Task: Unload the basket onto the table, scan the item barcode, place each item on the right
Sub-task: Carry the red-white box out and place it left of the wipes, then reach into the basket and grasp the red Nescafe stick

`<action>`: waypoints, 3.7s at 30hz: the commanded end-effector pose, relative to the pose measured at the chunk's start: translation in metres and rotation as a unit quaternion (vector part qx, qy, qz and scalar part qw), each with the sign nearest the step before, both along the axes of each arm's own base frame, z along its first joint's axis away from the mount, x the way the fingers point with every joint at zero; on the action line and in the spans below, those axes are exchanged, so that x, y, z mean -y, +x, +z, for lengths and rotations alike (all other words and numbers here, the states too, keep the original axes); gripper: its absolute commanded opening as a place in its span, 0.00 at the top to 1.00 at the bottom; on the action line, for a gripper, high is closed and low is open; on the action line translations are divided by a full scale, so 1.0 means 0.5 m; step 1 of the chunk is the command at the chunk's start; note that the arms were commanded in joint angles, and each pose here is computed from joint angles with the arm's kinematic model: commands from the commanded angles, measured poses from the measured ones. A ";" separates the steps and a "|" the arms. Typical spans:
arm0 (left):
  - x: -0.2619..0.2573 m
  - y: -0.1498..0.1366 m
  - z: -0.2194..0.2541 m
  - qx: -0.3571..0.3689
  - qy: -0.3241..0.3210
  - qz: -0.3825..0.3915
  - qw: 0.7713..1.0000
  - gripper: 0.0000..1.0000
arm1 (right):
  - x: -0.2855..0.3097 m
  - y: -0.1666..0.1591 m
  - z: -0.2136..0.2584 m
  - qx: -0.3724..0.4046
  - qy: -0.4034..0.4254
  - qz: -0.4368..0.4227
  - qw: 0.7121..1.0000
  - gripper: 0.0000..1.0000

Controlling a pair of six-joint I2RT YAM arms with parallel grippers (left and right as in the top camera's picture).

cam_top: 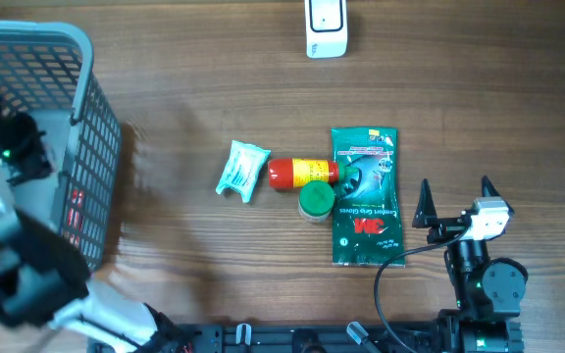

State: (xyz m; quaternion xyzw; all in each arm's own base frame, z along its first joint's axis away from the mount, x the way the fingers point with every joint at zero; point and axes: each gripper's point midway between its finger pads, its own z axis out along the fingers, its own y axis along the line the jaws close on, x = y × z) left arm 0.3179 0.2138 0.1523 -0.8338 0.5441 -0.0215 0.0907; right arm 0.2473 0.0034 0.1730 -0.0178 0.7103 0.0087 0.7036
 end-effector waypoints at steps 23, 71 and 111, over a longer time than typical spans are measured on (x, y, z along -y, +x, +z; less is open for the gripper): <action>0.561 -0.122 0.150 0.045 0.053 -0.352 0.934 0.40 | 0.003 0.000 0.001 0.001 -0.005 -0.005 1.000 0.00; 0.027 -0.177 0.277 0.137 0.093 0.157 0.974 0.01 | 0.003 0.000 0.001 0.001 -0.005 -0.005 1.000 0.00; 0.069 -0.164 -0.289 -0.164 -0.064 0.190 0.966 0.17 | 0.003 0.000 0.001 0.001 -0.005 -0.005 1.000 0.00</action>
